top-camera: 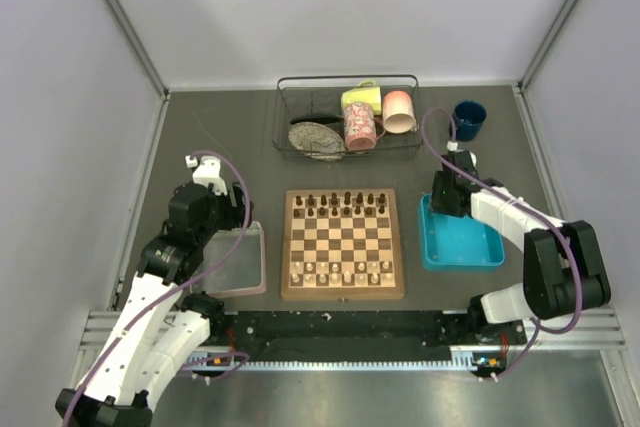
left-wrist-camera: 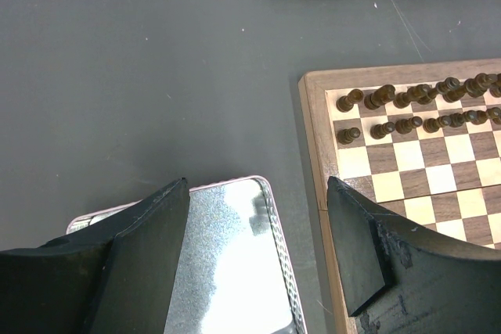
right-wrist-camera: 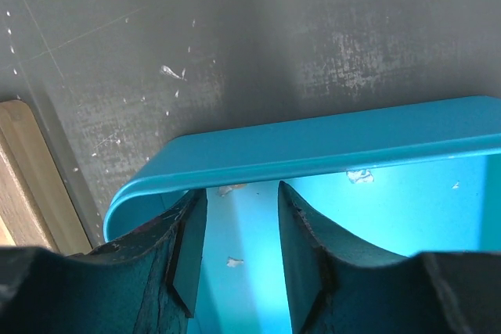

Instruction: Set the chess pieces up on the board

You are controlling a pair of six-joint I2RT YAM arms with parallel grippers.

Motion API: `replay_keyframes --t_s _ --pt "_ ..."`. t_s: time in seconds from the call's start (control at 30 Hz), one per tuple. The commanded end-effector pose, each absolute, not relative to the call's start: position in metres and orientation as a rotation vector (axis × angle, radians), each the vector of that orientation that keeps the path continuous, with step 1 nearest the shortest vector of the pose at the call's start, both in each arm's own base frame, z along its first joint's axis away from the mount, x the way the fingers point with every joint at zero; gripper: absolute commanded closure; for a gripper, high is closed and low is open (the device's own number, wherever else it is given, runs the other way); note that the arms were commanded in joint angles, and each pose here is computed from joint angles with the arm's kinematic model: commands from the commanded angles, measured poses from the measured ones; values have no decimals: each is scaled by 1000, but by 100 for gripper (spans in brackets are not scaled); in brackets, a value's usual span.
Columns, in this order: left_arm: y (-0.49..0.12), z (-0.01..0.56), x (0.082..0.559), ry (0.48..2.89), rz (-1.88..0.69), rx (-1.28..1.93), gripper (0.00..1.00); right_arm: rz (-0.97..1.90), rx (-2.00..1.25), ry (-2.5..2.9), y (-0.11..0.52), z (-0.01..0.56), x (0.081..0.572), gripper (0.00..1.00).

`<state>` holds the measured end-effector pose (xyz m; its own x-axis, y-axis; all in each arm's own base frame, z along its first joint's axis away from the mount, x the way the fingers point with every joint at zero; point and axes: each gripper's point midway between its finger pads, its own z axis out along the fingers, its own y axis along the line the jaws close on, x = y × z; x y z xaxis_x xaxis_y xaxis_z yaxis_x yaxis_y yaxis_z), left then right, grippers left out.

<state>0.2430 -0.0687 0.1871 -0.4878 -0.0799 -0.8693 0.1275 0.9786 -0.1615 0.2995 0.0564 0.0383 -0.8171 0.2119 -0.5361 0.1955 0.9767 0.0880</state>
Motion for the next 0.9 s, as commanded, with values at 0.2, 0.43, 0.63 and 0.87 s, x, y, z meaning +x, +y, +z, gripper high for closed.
replay_keyframes --t_s 0.2,0.43,0.63,0.87 --pt "-73 192 250 2029 -261 51 25 63 265 2530 60 34 315 64" --pt "-73 194 250 2023 -259 48 25 85 277 2565 62 27 315 70" --pt "-72 194 250 2023 -259 48 25 78 276 2567 61 27 316 77" --pt "-72 194 250 2023 -259 48 25 75 293 2585 61 26 312 99"
